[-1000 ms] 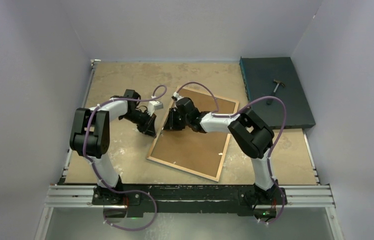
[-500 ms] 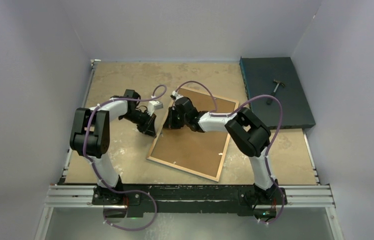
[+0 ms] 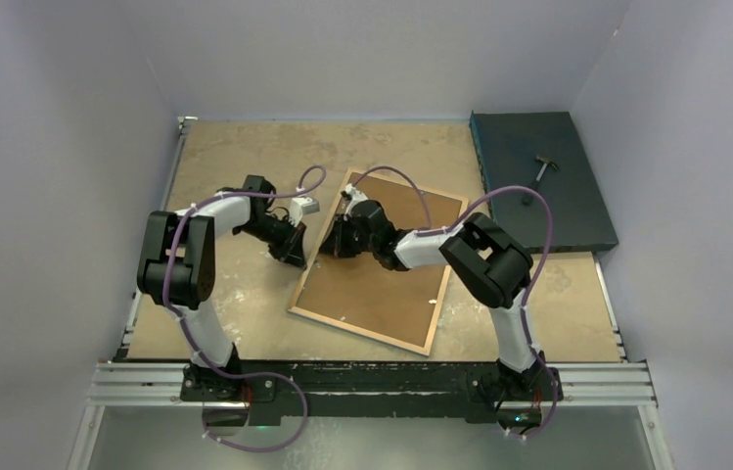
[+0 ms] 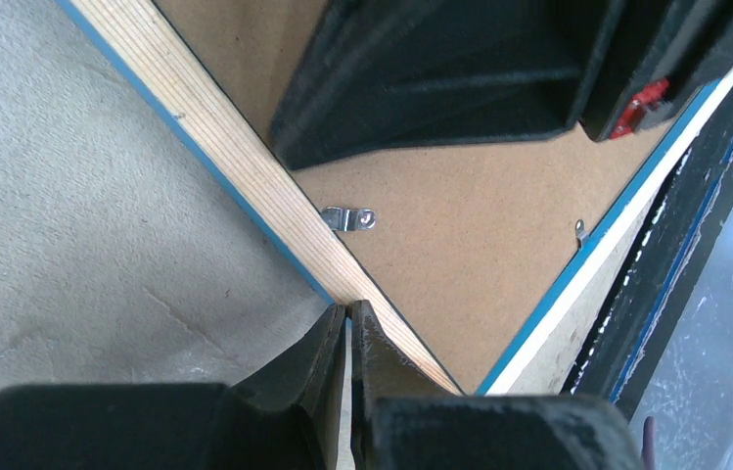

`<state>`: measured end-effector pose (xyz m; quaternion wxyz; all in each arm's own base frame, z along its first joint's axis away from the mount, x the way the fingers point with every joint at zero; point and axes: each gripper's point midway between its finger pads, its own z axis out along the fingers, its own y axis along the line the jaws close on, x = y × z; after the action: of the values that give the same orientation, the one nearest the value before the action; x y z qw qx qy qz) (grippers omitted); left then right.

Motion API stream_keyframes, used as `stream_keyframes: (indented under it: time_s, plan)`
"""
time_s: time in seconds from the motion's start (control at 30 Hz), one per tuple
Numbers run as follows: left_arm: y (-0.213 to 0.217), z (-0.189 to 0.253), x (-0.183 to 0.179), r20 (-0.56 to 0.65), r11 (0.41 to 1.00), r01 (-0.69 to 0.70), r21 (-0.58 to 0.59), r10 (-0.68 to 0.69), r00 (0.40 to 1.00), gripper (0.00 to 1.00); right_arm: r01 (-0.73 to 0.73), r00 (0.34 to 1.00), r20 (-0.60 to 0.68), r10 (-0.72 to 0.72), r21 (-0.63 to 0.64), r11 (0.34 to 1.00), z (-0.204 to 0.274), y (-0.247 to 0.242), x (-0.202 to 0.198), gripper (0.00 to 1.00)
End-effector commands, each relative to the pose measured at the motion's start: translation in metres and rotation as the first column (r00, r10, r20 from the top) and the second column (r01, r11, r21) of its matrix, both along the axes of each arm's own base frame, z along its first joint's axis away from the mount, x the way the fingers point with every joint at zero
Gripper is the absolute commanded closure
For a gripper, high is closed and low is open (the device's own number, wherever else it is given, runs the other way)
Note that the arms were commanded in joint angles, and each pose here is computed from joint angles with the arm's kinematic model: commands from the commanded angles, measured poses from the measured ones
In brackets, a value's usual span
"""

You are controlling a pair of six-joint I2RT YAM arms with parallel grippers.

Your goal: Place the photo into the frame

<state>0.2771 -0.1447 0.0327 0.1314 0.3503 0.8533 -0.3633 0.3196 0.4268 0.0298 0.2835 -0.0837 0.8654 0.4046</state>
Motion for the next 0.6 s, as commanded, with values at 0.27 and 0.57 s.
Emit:
stream_keyframes:
  time_s: [0.27, 0.57]
  plan:
    - [-0.015, 0.001, 0.005, 0.032, 0.999, 0.023, -0.044, -0.021, 0.999, 0.96, -0.18, 0.96, -0.23, 0.158, -0.075, 0.981, -0.041, -0.023, -0.083, 0.77]
    - [-0.016, -0.001, 0.004, 0.032, 0.998, 0.026, -0.048, -0.025, 0.999, 0.97, -0.287, 0.95, -0.139, 0.28, -0.034, 0.957, -0.022, 0.006, -0.083, 0.83]
